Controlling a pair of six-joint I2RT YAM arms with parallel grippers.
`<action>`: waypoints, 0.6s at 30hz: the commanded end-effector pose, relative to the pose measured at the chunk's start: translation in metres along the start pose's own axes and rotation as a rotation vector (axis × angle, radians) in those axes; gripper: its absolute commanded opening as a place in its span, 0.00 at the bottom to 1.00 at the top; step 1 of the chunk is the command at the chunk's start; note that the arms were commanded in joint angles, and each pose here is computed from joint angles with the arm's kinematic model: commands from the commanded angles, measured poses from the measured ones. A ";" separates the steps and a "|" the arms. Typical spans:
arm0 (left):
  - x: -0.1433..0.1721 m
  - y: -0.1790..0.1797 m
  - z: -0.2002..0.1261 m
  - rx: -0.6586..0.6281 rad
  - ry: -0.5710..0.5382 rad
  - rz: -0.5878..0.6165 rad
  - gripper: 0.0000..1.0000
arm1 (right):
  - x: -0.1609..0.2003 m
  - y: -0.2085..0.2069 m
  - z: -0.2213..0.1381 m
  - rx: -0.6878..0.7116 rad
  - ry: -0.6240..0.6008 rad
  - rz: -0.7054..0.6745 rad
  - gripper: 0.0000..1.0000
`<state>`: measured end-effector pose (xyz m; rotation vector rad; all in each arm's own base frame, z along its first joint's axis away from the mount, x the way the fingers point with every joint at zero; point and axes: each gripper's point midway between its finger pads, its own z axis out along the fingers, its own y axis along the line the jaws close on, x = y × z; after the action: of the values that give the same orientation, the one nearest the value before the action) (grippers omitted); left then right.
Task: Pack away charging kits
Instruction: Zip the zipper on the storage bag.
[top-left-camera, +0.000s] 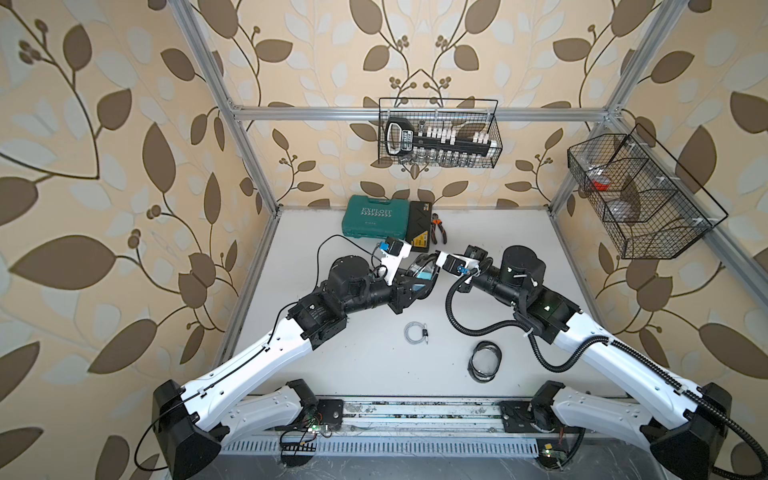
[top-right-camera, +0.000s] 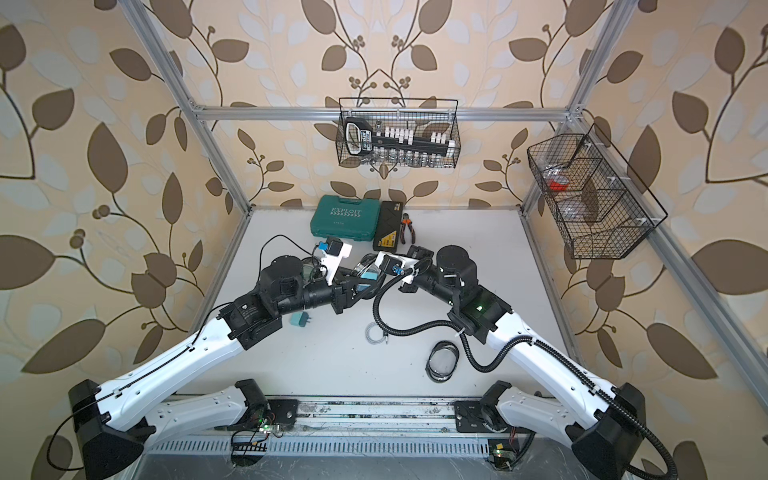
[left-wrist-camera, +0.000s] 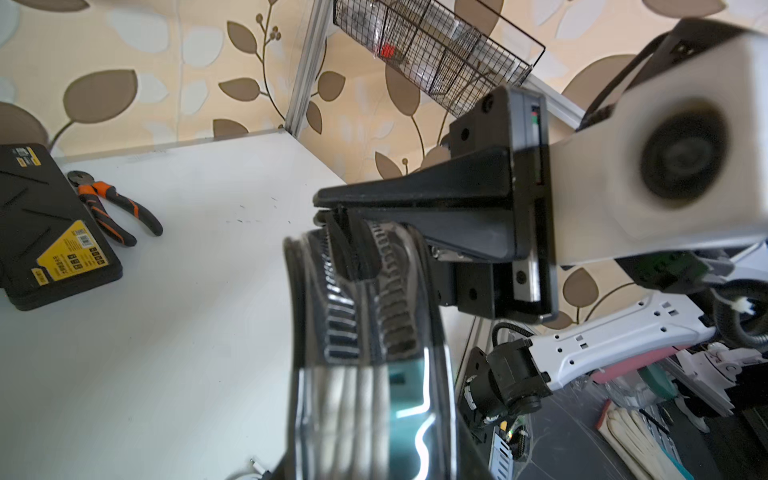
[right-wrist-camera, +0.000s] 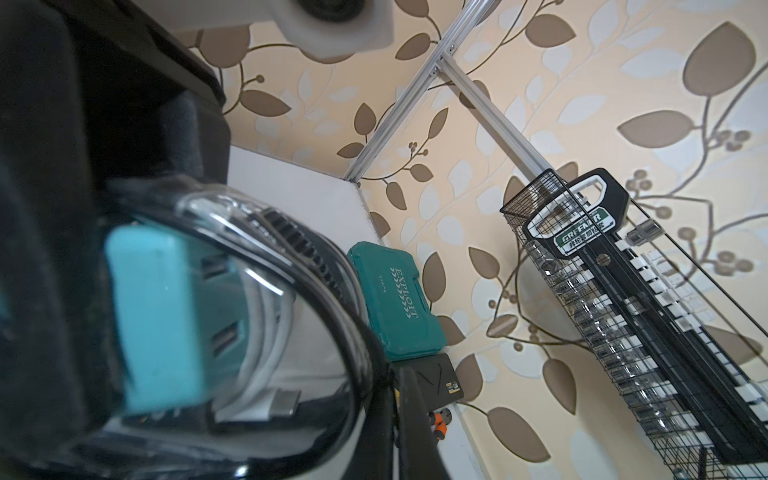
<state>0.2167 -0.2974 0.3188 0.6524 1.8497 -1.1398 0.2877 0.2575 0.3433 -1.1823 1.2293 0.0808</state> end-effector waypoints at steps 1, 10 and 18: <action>0.061 0.001 0.006 0.035 0.253 -0.064 0.00 | -0.054 -0.034 -0.025 0.106 -0.182 -0.150 0.00; 0.065 0.004 0.014 0.032 0.289 -0.061 0.00 | -0.057 -0.014 -0.031 0.012 -0.205 -0.292 0.00; 0.064 0.004 0.016 0.038 0.293 -0.055 0.00 | -0.038 0.011 -0.021 -0.108 -0.167 -0.433 0.00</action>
<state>0.2065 -0.3083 0.2816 0.7743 2.0007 -1.1577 0.2650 0.2542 0.3199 -1.4927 1.0441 -0.0583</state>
